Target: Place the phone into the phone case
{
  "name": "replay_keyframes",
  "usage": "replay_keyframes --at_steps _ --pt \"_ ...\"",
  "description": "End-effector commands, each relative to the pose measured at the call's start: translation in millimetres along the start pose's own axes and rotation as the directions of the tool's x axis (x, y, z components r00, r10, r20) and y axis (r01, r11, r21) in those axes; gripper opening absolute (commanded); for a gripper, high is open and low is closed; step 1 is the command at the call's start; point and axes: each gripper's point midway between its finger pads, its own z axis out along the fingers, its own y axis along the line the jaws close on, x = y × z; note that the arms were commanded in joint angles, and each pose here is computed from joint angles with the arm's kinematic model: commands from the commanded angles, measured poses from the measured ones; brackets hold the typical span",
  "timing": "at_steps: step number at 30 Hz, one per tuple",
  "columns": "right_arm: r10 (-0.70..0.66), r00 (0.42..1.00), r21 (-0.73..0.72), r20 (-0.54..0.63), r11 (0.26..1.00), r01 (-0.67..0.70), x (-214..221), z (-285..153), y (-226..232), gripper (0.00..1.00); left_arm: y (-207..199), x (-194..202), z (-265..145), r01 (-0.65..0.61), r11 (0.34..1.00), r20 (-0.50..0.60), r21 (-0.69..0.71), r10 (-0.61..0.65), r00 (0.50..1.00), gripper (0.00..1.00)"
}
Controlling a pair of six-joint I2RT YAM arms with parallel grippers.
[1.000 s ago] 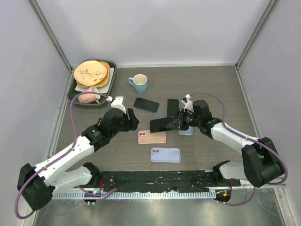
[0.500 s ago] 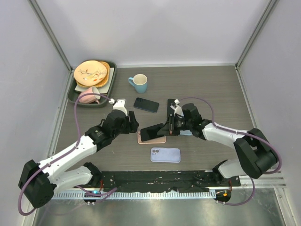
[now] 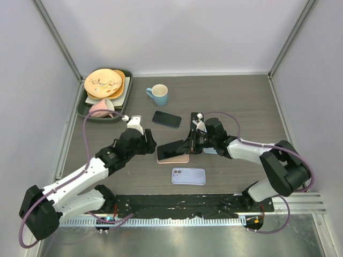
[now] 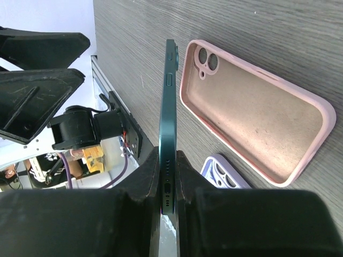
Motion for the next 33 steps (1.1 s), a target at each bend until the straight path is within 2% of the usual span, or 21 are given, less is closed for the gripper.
replay_keyframes --at_steps 1,22,33 --pt "-0.046 0.998 -0.088 0.045 0.995 0.050 -16 1 26 0.01 -2 -11 -2 0.012 1.000 0.055 0.012 -0.013 0.998 0.62" --pt "-0.007 1.000 -0.012 0.012 1.000 0.007 0 9 -10 0.01 1 -5 -1 0.001 1.000 0.037 0.002 -0.001 0.999 0.61" --pt "0.095 0.995 0.096 -0.030 0.991 -0.092 18 15 -47 0.01 -1 -7 3 -0.002 1.000 0.033 0.002 0.002 0.999 0.61"
